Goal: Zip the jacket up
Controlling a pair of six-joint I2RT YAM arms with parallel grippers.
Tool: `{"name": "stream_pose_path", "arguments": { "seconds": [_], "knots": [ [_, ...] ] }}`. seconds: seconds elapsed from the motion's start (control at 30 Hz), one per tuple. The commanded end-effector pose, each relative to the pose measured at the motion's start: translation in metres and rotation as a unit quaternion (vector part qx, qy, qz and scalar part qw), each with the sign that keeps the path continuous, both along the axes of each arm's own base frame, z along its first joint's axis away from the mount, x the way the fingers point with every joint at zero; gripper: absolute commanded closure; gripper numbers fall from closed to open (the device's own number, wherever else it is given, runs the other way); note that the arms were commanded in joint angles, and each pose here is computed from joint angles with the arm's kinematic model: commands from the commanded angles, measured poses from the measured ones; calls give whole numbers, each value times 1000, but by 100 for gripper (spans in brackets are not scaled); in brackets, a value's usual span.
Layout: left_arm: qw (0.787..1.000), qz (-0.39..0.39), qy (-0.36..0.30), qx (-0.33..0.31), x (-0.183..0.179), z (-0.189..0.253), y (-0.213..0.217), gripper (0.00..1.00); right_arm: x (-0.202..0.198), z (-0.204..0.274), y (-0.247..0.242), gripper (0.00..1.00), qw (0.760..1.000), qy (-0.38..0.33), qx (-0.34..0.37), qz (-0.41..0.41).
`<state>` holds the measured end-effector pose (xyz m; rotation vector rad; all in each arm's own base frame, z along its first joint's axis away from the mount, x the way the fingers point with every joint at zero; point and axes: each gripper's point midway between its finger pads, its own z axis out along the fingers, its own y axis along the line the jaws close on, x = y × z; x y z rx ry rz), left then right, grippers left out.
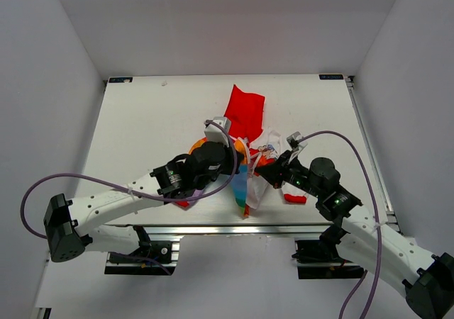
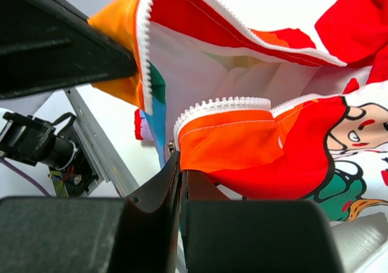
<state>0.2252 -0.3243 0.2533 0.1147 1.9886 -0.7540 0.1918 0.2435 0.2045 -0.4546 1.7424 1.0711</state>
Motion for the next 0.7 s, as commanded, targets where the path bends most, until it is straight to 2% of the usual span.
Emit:
{"name": "stream_pose_path", "arguments": {
  "seconds": [0.0, 0.67],
  "knots": [
    [999, -27, -23, -6, -4, 10, 0, 100, 0, 28, 4, 100, 1000, -20, 13, 11],
    [999, -32, -31, -3, -6, 1, 3, 100, -10, 40, 13, 100, 998, -13, 35, 50]
  ]
}}
